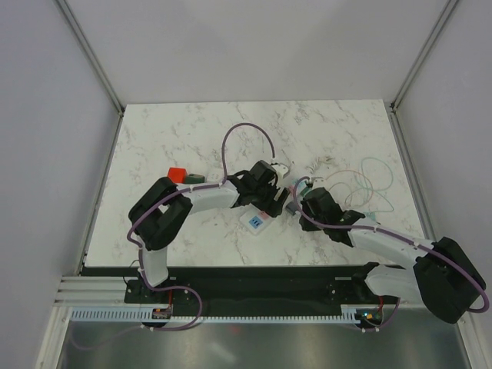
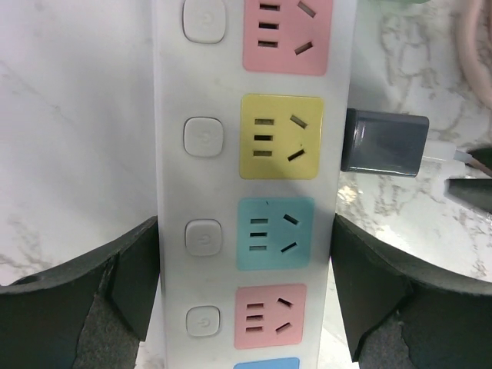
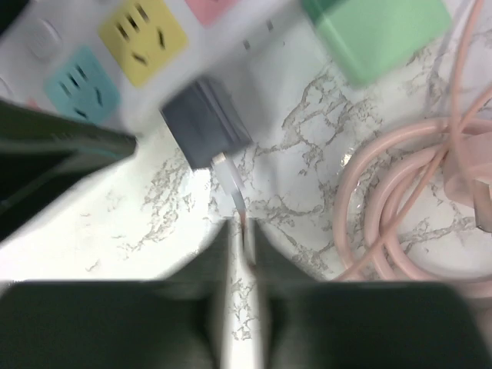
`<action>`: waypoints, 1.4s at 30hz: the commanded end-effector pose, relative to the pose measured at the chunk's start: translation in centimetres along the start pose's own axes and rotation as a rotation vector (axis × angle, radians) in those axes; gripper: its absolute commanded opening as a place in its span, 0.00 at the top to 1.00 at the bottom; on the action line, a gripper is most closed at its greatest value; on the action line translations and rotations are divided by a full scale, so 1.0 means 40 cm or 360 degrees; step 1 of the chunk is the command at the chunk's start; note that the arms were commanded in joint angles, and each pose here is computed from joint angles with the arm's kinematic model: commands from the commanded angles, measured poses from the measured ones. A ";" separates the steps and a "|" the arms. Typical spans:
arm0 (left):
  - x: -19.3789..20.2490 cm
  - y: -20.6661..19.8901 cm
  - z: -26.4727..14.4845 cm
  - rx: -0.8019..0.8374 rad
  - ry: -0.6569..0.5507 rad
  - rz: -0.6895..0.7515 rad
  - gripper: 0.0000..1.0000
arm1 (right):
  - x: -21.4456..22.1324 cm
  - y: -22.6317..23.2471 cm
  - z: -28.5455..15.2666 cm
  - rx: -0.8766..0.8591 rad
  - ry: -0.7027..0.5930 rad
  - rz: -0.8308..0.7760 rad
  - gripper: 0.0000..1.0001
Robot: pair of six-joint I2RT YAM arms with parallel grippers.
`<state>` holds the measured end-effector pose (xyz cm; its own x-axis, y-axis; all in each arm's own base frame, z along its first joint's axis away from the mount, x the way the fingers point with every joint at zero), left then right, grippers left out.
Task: Pull the plug off the socket
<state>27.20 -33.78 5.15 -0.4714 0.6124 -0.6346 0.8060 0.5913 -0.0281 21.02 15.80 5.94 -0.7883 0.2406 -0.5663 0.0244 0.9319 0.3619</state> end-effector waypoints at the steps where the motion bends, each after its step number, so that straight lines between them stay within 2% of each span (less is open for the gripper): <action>1: -0.013 0.096 0.002 -0.0202 -0.0039 -0.0084 0.98 | 0.032 -0.005 0.005 0.0020 0.0111 -0.0037 1.00; 3: -0.014 0.091 0.003 -0.0188 -0.0049 -0.0081 0.98 | 0.011 0.009 0.008 0.0013 0.0079 -0.0048 0.96; 6: -0.004 0.080 0.003 -0.0147 -0.0037 -0.0082 0.98 | -0.019 0.029 0.006 -0.0005 0.0039 -0.0072 0.71; 7: -0.001 0.076 0.002 -0.0140 -0.0035 -0.0080 0.98 | -0.027 0.033 0.007 -0.0007 0.0025 -0.0084 0.58; 9: 0.003 0.076 -0.001 -0.0140 -0.0035 -0.0080 0.98 | -0.046 0.046 0.007 -0.0017 -0.0005 -0.0094 0.44; 13: 0.005 0.068 -0.002 -0.0114 -0.0039 -0.0080 0.98 | -0.078 0.064 0.016 -0.0004 -0.0039 -0.0145 0.34; 19: 0.009 0.054 -0.004 -0.0085 -0.0043 -0.0073 0.98 | -0.099 0.073 0.056 0.0031 -0.0031 -0.0242 0.32; 25: 0.012 0.051 -0.015 -0.0076 -0.0055 -0.0064 0.98 | -0.099 0.081 0.093 0.0003 0.0001 -0.0261 0.38; 32: 0.016 0.040 -0.015 -0.0030 -0.0058 -0.0061 0.98 | -0.111 0.063 0.108 0.0031 -0.0103 -0.0294 0.44; 37: 0.015 0.036 -0.026 -0.0016 -0.0071 -0.0045 0.98 | -0.116 0.048 0.102 0.0034 -0.0119 -0.0219 0.45; 42: 0.008 0.005 -0.034 0.0112 -0.0107 -0.0062 0.98 | -0.120 0.042 0.098 0.0012 -0.0134 -0.0126 0.44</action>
<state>28.91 -32.19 5.11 -0.4819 0.5559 -0.6773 0.7709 0.6364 -0.0262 26.58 18.10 5.99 -0.7612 0.1113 -0.6389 -0.0940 0.9558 0.2784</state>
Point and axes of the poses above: each gripper's point midway between its finger pads, its own z axis out along the fingers, its own y axis along the line the jaws close on, x = y × z, the point moved 3 cm from there along -z, back along the fingers, and after that the axes turned 12 degrees about z, right-handed, at the moved point
